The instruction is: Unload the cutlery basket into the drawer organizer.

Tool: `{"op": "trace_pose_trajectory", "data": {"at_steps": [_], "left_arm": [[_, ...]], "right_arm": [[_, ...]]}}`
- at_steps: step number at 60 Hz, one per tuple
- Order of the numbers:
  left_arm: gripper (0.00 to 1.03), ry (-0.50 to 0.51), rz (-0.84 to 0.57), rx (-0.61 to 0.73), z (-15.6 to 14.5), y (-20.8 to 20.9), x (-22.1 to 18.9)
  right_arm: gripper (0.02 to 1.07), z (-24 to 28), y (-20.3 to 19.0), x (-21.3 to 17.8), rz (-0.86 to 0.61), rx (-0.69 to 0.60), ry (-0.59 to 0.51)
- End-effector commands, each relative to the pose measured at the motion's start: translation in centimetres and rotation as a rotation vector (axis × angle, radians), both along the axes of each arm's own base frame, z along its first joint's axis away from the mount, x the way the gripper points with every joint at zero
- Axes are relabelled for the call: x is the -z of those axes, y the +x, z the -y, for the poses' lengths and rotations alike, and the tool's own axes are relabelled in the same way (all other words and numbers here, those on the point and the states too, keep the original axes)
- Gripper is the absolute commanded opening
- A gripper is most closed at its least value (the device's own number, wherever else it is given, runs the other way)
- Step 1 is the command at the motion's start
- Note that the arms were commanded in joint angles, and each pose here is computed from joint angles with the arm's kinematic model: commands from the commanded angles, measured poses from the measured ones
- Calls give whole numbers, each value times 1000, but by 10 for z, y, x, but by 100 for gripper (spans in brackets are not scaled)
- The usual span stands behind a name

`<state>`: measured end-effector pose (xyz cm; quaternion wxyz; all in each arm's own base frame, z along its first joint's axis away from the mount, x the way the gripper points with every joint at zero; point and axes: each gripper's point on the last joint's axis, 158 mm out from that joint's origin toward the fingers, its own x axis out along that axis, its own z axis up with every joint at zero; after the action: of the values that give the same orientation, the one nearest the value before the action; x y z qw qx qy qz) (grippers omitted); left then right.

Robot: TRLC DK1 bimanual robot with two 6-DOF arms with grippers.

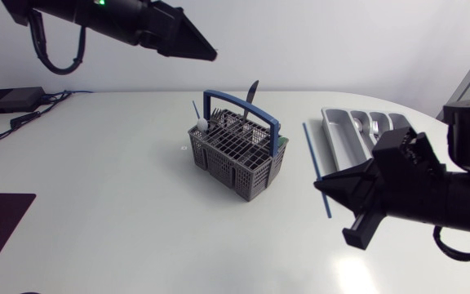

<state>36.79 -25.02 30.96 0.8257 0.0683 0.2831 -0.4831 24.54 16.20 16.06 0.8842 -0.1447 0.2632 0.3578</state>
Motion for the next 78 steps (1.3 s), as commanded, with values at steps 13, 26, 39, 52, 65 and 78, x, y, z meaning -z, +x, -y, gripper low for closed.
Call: {"op": "trace_pose_trajectory", "data": {"at_steps": [13, 26, 39, 52, 65, 78], "left_arm": [[96, 25, 53, -217, -81, 62, 49], [96, 32, 62, -266, -103, 91, 81], [96, 65, 47, -255, -109, 112, 119], [96, 82, 26, -262, -118, 133, 162], [96, 106, -3, -259, -127, 148, 192], [96, 115, -24, -244, -125, 158, 213]], "right_arm": [[8, 68, 55, 6, -37, 260, -13], [8, 115, 105, 32, -123, 444, -2], [8, 148, 142, 58, -193, 589, -25], [8, 173, 170, 90, -270, 697, -53], [10, 189, 185, 124, -346, 762, -89], [20, 198, 195, 148, -386, 793, -121]]}}
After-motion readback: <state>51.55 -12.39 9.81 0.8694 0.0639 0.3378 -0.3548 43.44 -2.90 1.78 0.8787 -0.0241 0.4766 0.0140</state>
